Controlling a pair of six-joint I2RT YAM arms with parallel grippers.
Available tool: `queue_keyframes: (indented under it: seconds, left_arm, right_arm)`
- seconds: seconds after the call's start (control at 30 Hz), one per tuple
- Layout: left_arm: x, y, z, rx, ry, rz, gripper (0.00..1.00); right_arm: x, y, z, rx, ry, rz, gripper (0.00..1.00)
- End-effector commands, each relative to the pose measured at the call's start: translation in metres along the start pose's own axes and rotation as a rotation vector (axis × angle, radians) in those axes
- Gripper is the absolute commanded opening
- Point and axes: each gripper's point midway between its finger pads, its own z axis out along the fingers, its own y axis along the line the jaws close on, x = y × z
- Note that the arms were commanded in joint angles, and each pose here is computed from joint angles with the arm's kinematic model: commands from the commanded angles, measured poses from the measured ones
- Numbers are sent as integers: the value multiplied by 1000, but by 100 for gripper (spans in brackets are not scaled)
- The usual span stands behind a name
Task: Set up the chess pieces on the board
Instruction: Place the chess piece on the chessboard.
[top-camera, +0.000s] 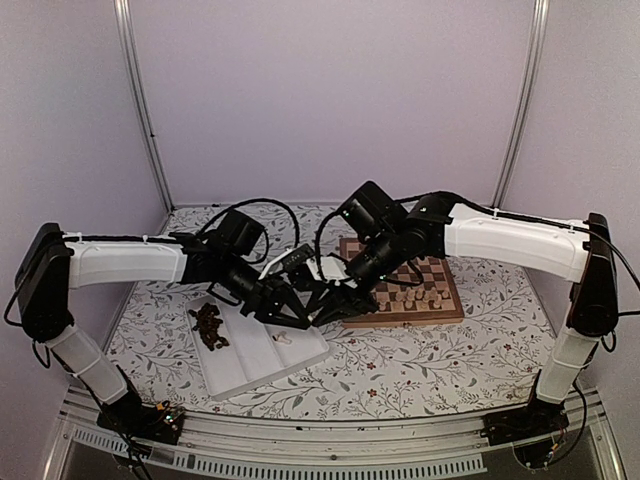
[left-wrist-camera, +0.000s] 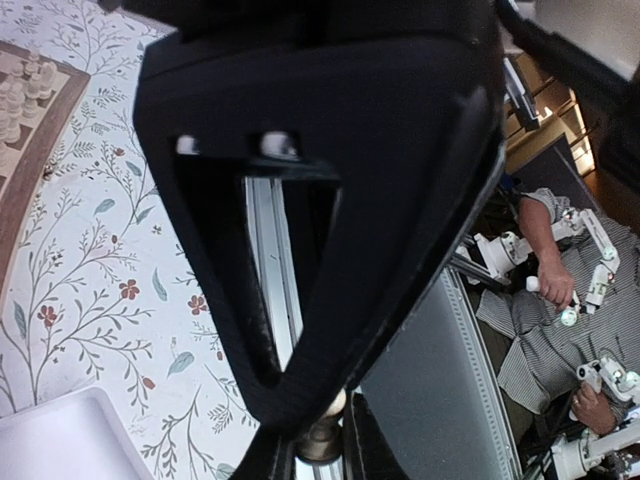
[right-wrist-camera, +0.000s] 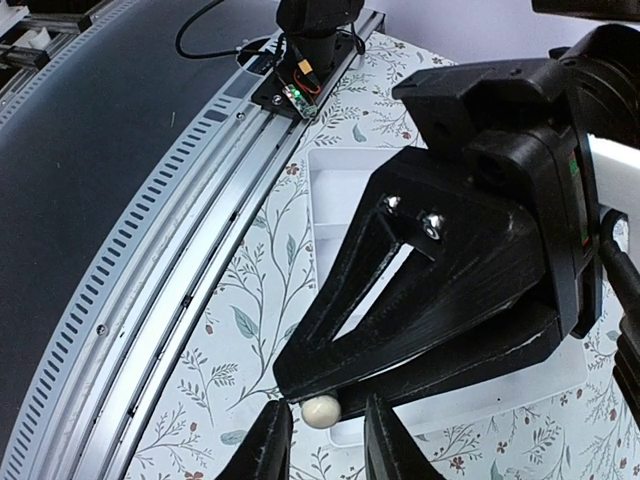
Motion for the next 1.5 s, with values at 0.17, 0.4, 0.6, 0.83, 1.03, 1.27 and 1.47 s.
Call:
queue_keyframes:
  seconds: [0.17,0.4,0.6,0.83,1.03,1.27,1.47]
  left_arm:
    - [-25,2,-10,-3,-74,40,10]
    - [-29,28,-21,-118,-108,-27,14]
    - [-27,46,-33,-246,-109,-43,28]
    - [-27,59,-56,-392,-111,-29,33]
    - [-30,63,-69,-446,-129,-23,34]
    - [-28,76,-77,-516,-126,-49,35]
    - [-29,79,-81,-542,-127,-52,35]
  right_arm:
    - [-16,-13,6,56,-30,9,20]
    - [-13,-24,7,107,-13,31,9]
    - [9,-44,7,181,44,83,6]
    - [54,-63,-12,267,137,162,6]
    - [94,-75,-39,340,216,222,6]
    - [154,-82,-76,413,353,321,6]
    - [189,-91,-98,490,512,317,5]
